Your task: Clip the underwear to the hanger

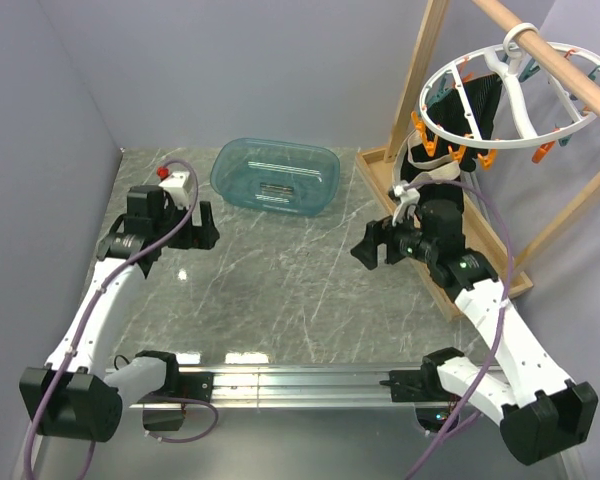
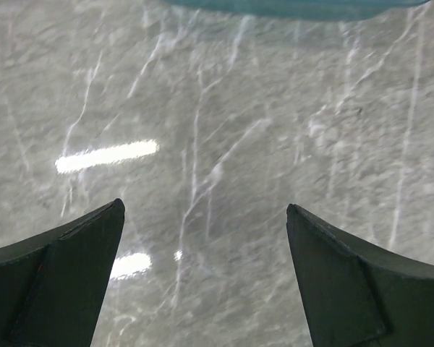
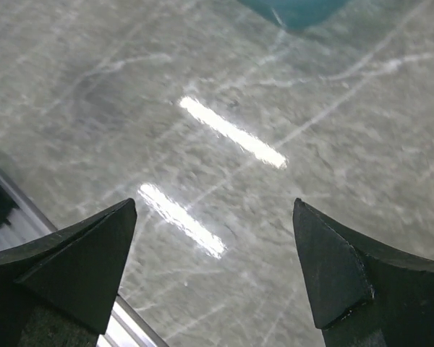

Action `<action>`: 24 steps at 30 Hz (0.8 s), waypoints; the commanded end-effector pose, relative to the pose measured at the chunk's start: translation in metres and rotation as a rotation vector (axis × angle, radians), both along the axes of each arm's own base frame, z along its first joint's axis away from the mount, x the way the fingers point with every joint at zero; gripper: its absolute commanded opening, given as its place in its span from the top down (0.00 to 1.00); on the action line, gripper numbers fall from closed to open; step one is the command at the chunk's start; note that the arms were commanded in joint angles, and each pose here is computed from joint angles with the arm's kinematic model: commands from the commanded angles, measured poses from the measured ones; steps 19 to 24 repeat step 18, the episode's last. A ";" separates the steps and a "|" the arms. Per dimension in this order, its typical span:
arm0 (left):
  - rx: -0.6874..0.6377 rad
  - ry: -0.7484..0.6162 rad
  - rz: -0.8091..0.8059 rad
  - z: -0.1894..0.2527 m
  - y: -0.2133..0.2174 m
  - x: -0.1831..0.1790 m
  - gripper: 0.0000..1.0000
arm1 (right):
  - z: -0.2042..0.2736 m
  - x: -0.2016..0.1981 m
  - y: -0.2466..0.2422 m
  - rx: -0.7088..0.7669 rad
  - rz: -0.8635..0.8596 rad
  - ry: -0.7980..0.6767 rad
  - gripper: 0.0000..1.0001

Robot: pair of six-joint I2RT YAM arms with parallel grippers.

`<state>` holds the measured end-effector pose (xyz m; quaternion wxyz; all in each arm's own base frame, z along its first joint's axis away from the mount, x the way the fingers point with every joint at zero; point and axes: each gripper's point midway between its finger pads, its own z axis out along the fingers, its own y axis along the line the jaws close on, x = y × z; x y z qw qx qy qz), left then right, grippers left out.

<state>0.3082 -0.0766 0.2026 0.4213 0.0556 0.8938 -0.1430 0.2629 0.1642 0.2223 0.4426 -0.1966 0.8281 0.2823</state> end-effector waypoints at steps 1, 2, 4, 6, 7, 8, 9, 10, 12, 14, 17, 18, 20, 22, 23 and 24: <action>0.067 -0.062 0.046 0.002 0.016 0.002 0.01 | 0.008 0.002 -0.014 -0.037 -0.055 -0.107 0.04; 0.075 -0.067 0.044 0.002 0.017 0.001 0.01 | 0.006 0.002 -0.018 -0.047 -0.075 -0.106 0.04; 0.066 -0.072 0.035 0.003 0.014 0.000 0.01 | 0.003 0.002 -0.024 -0.056 -0.097 -0.099 0.04; 0.052 -0.073 0.015 0.004 0.010 -0.001 0.01 | 0.007 0.001 -0.028 -0.048 -0.115 -0.108 0.04; 0.049 -0.069 0.019 0.004 0.010 0.000 0.01 | 0.007 0.001 -0.030 -0.043 -0.119 -0.107 0.04; 0.051 -0.074 0.025 0.007 0.011 0.001 0.01 | 0.009 -0.001 -0.030 -0.035 -0.119 -0.109 0.04; 0.053 -0.079 0.029 0.008 0.012 0.003 0.01 | 0.009 -0.001 -0.033 -0.034 -0.130 -0.110 0.04; 0.055 -0.081 0.033 0.009 0.012 0.004 0.01 | 0.008 -0.002 -0.034 -0.035 -0.131 -0.111 0.04; 0.048 -0.089 0.028 0.013 0.011 0.007 0.01 | 0.010 -0.003 -0.038 -0.037 -0.140 -0.117 0.04; 0.037 -0.088 0.024 0.015 0.009 0.009 0.01 | 0.011 -0.005 -0.041 -0.035 -0.151 -0.124 0.04; 0.051 -0.121 0.086 0.027 0.018 0.012 0.01 | 0.012 -0.008 -0.052 -0.052 -0.186 -0.140 0.04; 0.061 -0.133 0.098 0.032 0.021 0.012 0.01 | 0.013 -0.008 -0.055 -0.063 -0.197 -0.154 0.03; 0.061 -0.133 0.098 0.032 0.021 0.012 0.01 | 0.013 -0.008 -0.055 -0.063 -0.197 -0.154 0.03; 0.061 -0.133 0.098 0.032 0.021 0.012 0.01 | 0.013 -0.008 -0.055 -0.063 -0.197 -0.154 0.03; 0.061 -0.133 0.098 0.032 0.021 0.012 0.01 | 0.013 -0.008 -0.055 -0.063 -0.197 -0.154 0.03; 0.061 -0.133 0.098 0.032 0.021 0.012 0.01 | 0.013 -0.008 -0.055 -0.063 -0.197 -0.154 0.03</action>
